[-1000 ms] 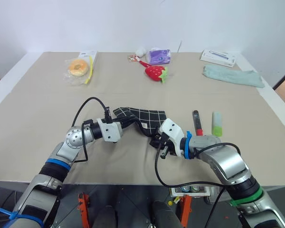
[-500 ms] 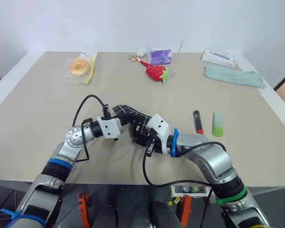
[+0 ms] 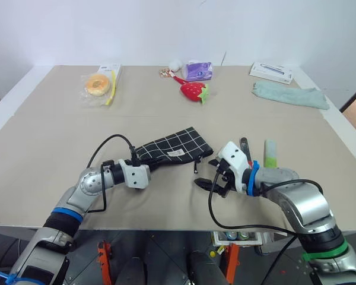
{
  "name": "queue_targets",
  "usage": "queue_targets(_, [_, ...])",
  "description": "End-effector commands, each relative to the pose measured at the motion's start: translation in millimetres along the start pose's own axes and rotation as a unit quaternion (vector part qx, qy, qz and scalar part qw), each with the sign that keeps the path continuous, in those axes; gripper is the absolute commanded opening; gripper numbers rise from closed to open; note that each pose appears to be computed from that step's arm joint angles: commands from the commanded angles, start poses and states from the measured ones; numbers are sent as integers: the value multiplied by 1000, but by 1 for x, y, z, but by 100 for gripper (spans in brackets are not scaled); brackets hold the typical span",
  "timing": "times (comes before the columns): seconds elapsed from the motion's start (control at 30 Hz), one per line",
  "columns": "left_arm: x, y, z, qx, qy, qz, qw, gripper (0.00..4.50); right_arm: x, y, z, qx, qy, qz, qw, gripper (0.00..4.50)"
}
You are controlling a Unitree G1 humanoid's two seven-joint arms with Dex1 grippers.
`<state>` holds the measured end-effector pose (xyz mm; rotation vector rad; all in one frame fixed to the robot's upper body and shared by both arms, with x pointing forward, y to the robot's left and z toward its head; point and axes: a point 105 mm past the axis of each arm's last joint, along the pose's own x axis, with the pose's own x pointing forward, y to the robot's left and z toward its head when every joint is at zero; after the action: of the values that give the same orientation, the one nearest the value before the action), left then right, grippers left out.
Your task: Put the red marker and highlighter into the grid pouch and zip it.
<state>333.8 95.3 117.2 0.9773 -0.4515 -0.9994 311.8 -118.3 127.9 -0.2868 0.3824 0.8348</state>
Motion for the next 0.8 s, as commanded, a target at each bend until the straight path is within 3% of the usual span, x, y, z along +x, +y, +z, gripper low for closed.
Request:
queue_targets(0.03, [4, -2, 7, 7, -9, -4, 1000, 0, -1, -8, 21, 27, -28, -37, 999, 449])
queue_targets(0.33, [6, 0, 8, 9, -10, -6, 1000, 0, 24, -11, 11, 105, -2, -85, 991, 449])
queue_targets(0.43, [6, 1, 9, 9, -11, -4, 1000, 0, 28, -16, 9, 113, 0, -103, 988, 363])
queue_targets(0.67, [6, 0, 10, 7, -13, -5, 1000, 0, 29, -24, 14, 119, -11, -123, 985, 14])
queue_targets(0.8, [7, 0, 11, 7, -15, -4, 1000, 0, 30, -21, 14, 114, -12, -119, 986, 5])
